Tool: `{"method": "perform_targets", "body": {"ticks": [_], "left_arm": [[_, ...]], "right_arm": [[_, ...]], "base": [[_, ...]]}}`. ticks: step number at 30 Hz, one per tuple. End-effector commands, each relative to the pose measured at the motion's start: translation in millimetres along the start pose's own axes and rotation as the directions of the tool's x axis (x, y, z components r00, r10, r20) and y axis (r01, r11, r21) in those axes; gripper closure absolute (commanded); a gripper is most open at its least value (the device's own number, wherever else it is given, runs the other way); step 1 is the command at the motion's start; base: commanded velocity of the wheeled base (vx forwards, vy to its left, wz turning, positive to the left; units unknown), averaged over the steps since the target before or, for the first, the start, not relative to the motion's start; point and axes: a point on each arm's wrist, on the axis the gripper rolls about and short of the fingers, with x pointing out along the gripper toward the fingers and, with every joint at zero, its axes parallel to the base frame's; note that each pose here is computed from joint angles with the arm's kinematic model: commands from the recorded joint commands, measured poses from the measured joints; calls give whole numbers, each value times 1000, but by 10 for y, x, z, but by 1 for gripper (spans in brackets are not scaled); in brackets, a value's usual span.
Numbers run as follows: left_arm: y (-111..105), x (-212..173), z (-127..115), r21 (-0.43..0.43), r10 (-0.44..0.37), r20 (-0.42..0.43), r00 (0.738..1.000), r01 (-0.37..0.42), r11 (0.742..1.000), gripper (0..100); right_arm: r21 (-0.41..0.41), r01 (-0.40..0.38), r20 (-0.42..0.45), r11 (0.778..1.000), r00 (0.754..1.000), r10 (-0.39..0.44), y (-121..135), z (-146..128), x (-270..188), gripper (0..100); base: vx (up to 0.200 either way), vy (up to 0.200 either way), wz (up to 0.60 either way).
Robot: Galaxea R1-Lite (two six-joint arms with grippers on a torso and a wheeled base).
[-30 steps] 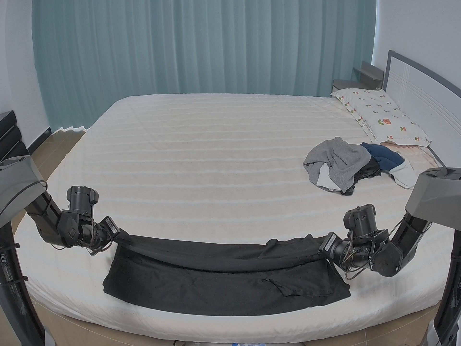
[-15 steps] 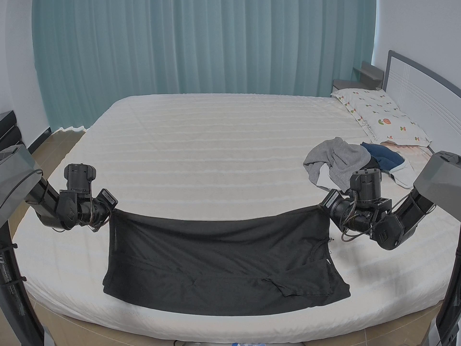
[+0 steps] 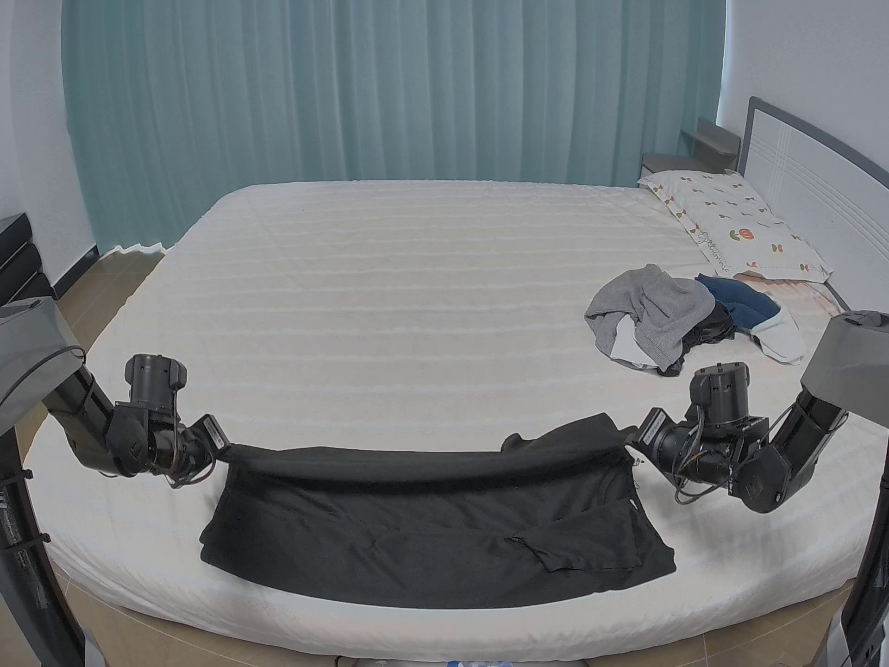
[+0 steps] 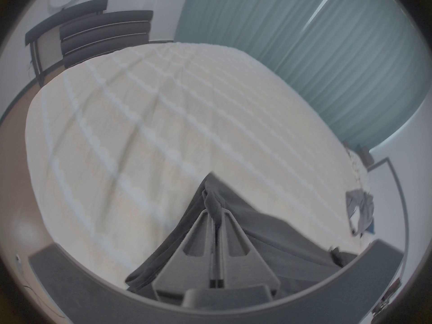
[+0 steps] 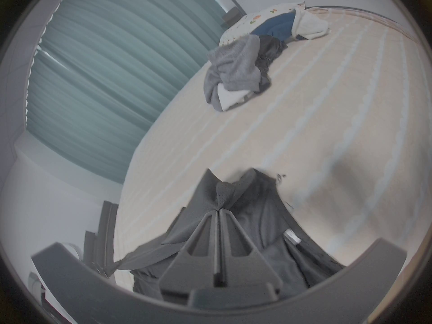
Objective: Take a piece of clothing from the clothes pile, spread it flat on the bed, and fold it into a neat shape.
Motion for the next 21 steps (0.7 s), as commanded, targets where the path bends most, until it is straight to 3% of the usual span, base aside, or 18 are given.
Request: {"method": "perform_targets", "body": {"ticks": [1,8,18,21], "left_arm": [[75,-18,-166,31,35,-51,998,-33,999,100],[141,-21,-314,104,67,-104,992,-56,993,100],[139,-29,-372,120,75,-123,990,-60,991,100],[192,-49,-450,178,96,-148,984,-69,982,100]], "right_arm": [[-37,66,-71,997,995,-69,-202,-179,2,100],[-67,99,-105,993,989,-106,-314,-290,84,100],[-89,109,-109,990,987,-118,-355,-306,91,100],[-88,112,-110,990,987,-121,-365,-307,91,100]], "base": [[0,0,0],[0,0,0],[0,0,0],[0,0,0]]}}
